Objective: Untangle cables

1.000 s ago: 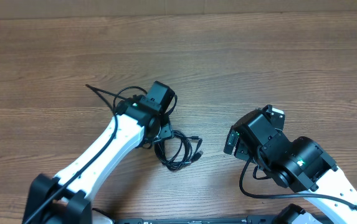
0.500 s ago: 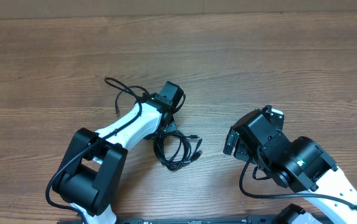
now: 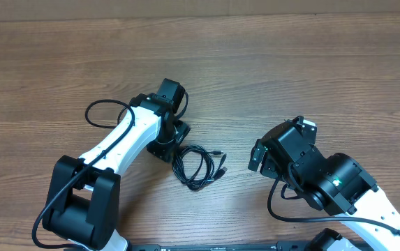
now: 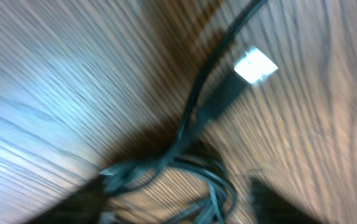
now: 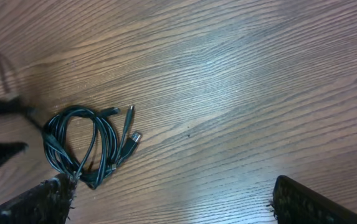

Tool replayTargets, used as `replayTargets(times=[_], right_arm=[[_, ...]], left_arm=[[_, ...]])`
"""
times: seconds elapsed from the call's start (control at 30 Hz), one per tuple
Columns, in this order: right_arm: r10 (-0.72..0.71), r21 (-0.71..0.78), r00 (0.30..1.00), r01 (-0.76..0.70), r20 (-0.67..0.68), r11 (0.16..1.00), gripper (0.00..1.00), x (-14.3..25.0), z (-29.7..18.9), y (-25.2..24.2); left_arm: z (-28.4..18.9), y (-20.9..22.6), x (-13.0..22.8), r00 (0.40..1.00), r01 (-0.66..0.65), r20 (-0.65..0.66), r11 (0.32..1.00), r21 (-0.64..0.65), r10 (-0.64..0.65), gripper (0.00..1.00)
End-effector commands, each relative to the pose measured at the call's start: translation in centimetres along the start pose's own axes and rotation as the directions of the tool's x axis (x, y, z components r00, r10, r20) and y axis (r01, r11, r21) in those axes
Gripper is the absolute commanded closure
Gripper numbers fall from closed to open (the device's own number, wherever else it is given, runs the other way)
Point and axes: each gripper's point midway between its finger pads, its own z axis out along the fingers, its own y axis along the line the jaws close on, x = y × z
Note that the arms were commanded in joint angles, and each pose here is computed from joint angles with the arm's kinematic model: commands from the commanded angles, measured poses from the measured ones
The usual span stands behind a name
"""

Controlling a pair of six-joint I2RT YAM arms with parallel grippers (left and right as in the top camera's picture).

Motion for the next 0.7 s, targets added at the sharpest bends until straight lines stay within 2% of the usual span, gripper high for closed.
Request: replayTargets(times=[0.0,0.03,0.07,0.1,0.17,0.27,0.37,0.47,0.5,0.57,0.63,0.67], right_arm=[[0.0,-0.005,1.0,0.0,0.001,1.0,0.0,0.1,0.1,0.0],[-0.003,-0.004,1.0,0.003,0.0,1.0,0.0,0.1,0.1,0.0],[-0.004,-0.002,1.0,0.004,-0.002,1.0,0.0,0.2,0.1,0.0],[-0.005,0.001,1.0,0.005,-0.004,1.0,0.0,0.2,0.1,-0.1],[-0.005,0.004,1.0,0.005,-0.005,1.0,0.0,0.3,0.1,-0.2],[-0.005,0.004,1.0,0.005,-0.005,1.0,0.0,0.3,0.1,-0.2],[-0.004,0.0,1.0,0.004,-0.002,1.0,0.0,0.2,0.1,-0.1],[-0.002,-0.006,1.0,0.002,0.006,1.0,0.0,0.0,0.1,0.1],[-0.002,-0.008,1.0,0.002,0.008,1.0,0.0,0.0,0.1,0.1],[-0.002,-0.007,1.0,0.002,0.006,1.0,0.0,0.0,0.1,0.1],[-0.003,-0.002,1.0,0.003,0.003,1.0,0.0,0.1,0.1,0.0],[-0.004,0.001,1.0,0.004,0.0,1.0,0.0,0.1,0.1,-0.1]], left_arm=[[-1.1,-2.1,1.7,0.984,-0.156,-0.075,0.982,0.104,0.164,0.0],[-1.1,-2.4,1.6,0.957,-0.276,-0.057,0.953,0.123,0.285,0.0],[-1.2,-2.5,1.6,0.899,-0.429,-0.031,0.894,0.131,0.436,0.01],[-1.1,-2.2,1.4,0.853,-0.517,-0.015,0.848,0.118,0.522,0.01],[-0.9,-0.7,0.4,0.789,-0.614,0.016,0.789,0.022,0.614,0.0],[-1.1,2.0,-1.3,0.727,-0.67,0.047,0.723,-0.17,0.685,0.0],[-0.9,3.7,-1.5,0.667,-0.707,0.038,0.649,-0.282,0.744,0.01],[0.1,4.0,-0.2,0.648,-0.732,0.016,0.629,-0.262,0.761,0.02],[0.7,4.1,0.2,0.639,-0.741,0.015,0.621,-0.255,0.769,0.1],[1.7,4.3,0.7,0.621,-0.756,0.023,0.606,-0.248,0.783,0.21],[2.6,4.5,1.0,0.607,-0.767,0.03,0.595,-0.241,0.794,0.21],[3.1,4.6,1.0,0.597,-0.774,0.033,0.586,-0.239,0.802,0.24]])
